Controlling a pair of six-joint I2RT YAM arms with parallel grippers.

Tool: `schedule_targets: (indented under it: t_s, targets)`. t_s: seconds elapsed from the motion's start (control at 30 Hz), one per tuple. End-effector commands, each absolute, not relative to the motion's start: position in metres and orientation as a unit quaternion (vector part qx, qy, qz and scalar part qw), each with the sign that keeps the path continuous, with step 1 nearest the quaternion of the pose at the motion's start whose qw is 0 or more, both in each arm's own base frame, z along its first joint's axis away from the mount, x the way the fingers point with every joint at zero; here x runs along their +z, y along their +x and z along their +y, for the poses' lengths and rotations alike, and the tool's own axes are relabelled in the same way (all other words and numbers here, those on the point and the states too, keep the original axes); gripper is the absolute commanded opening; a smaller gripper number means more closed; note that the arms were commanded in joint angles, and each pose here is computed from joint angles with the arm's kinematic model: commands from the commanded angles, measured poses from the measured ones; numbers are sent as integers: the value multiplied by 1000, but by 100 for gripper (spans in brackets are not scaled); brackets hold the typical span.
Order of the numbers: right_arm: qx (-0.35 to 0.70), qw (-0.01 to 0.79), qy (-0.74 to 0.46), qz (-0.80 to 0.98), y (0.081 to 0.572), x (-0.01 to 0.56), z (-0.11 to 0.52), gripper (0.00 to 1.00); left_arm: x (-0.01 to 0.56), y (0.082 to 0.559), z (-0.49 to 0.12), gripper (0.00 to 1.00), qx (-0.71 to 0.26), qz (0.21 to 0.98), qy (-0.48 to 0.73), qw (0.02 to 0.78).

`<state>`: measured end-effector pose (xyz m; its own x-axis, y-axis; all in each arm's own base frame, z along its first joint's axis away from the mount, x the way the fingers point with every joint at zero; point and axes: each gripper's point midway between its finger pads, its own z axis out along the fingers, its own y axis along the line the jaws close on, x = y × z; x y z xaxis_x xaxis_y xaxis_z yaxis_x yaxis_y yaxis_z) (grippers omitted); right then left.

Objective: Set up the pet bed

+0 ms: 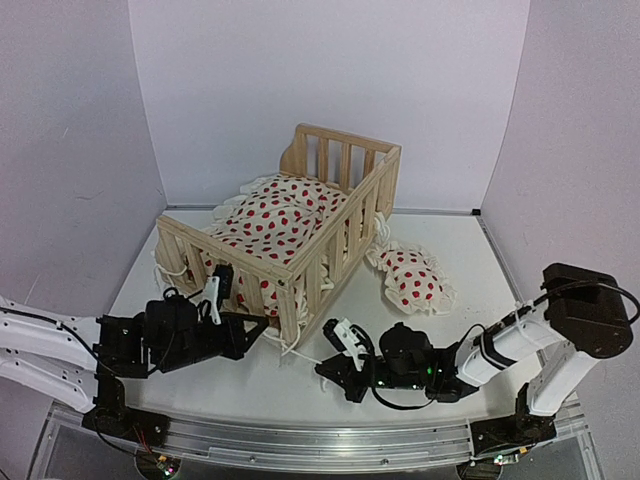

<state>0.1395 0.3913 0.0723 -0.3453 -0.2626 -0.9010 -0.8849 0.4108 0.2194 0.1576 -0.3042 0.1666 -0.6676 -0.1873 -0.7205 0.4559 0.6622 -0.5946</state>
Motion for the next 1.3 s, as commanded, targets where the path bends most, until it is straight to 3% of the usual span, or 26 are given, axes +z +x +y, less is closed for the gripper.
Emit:
schedule_targets:
  t_s: [0.0, 0.13, 0.33, 0.7, 1.07, 1.1, 1.13, 1.17, 1.23, 1.27]
  targets:
    - [359, 305, -481, 740, 107, 62, 393, 0, 218, 175, -297, 0, -367, 801, 87, 466]
    - [315, 272, -494, 763, 104, 48, 372, 0, 214, 191, -275, 0, -267, 830, 71, 484]
    - [228, 263, -471, 811, 120, 47, 344, 0, 216, 202, -264, 0, -202, 835, 71, 508]
    - [110, 320, -346, 875, 188, 44, 283, 0, 143, 203, -212, 0, -105, 878, -10, 468]
    - [36, 318, -254, 913, 215, 29, 229, 0, 99, 185, -188, 0, -102, 904, -28, 414]
    - [13, 311, -248, 917, 215, 31, 218, 9, 101, 182, -190, 0, -113, 905, -18, 409]
    - [-25, 296, -246, 923, 211, 34, 201, 32, 106, 179, -194, 12, -125, 906, -1, 405]
    - [-43, 294, -241, 924, 210, 44, 191, 50, 115, 176, -200, 40, -147, 903, 15, 403]
    - [-47, 295, -242, 923, 204, 69, 180, 70, 144, 166, -222, 63, -211, 888, 74, 402]
    - [-44, 298, -242, 922, 202, 84, 177, 77, 162, 159, -235, 69, -249, 874, 110, 403]
